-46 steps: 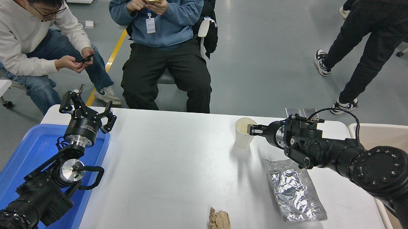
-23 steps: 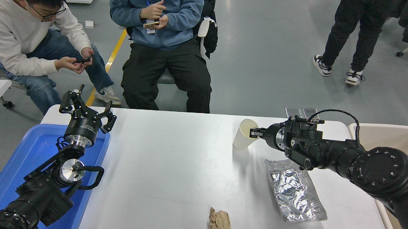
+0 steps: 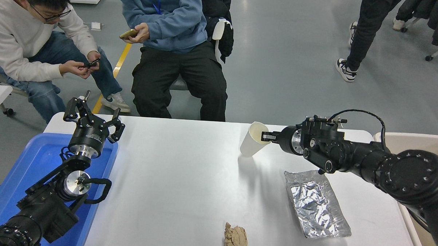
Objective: Dispose of the paper cup in the dustbin
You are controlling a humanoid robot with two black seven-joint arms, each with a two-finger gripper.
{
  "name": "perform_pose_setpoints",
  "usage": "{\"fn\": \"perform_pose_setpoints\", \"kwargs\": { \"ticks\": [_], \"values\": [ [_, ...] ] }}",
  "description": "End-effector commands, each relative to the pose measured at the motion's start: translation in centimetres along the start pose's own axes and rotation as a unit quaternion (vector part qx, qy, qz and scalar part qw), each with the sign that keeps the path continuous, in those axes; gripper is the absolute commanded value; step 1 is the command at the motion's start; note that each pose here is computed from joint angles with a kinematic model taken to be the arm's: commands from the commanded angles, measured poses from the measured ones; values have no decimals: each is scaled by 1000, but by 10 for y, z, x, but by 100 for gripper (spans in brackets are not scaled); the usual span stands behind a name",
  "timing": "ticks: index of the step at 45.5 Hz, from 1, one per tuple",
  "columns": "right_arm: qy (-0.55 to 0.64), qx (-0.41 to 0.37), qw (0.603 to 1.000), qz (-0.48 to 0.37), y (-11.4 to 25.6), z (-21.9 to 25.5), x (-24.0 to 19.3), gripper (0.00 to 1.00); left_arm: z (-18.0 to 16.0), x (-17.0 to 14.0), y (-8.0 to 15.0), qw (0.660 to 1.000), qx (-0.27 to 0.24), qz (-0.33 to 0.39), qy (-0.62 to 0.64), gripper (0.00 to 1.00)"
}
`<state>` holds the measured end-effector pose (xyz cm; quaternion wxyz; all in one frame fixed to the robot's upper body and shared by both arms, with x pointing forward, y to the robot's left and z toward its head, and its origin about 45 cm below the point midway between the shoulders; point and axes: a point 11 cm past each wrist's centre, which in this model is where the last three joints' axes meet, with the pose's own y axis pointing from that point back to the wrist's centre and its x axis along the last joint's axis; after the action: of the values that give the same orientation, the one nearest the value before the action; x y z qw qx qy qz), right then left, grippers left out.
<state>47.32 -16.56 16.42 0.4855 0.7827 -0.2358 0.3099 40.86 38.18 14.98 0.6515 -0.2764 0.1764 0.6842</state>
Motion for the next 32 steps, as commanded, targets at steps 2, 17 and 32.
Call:
{"fn": "perform_pose_setpoints", "kwargs": {
  "ticks": [2,17,32],
  "values": [
    [18,57,998,-23,11,-52,29,0,0,0,0,1000,0,0,0,100],
    [37,57,998,-13,65,-47,91,0,0,0,0,1000,0,0,0,100],
    [53,41,998,11,122,-42,148,0,0,0,0,1000,0,0,0,100]
  ]
}}
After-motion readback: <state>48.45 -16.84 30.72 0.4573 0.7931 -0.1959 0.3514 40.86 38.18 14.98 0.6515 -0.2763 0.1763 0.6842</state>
